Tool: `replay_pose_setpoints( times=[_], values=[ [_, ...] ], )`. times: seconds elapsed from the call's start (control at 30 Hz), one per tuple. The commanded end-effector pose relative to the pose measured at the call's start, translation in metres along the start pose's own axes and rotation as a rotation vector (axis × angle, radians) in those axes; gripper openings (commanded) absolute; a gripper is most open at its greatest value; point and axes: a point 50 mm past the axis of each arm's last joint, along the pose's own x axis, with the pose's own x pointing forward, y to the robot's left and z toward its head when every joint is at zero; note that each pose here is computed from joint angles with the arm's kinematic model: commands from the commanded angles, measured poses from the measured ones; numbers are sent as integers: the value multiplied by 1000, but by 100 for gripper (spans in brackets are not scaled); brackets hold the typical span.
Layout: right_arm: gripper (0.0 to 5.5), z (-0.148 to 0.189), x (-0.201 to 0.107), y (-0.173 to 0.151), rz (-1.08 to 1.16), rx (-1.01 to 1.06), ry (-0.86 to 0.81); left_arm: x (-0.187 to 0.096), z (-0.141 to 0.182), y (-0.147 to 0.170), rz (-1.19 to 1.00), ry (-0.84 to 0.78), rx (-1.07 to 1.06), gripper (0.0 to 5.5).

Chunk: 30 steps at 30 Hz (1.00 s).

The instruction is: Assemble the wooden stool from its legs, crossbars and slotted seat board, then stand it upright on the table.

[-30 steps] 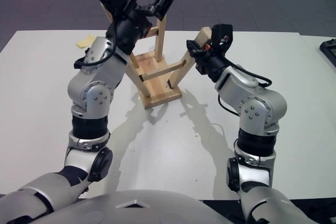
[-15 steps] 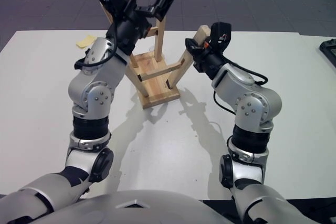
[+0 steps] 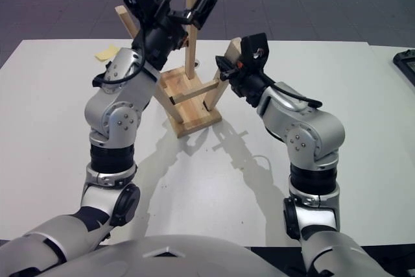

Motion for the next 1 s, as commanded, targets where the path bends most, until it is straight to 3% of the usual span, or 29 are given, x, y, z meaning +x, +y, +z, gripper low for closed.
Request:
replay_pose_setpoints(
  times=[0.03, 0.2, 0.23, 0.53, 1.0],
  values=[
    [103, -91, -6, 14, 75, 40, 472, -1, -7, 2, 13, 41, -1, 540],
    [103, -90, -2, 3, -12, 60, 433, 0, -6, 3, 20, 33, -4, 540],
    [142, -87, 0, 0, -28, 70, 417, 0, -6, 3, 23, 32, -6, 540],
    [266, -81, 9, -7, -81, 126, 335, 2, -5, 4, 32, 20, -14, 540],
    [465, 13, -11, -21, 43, 250, -344, 1, 8, 13, 102, -92, -38, 540]
  ],
)
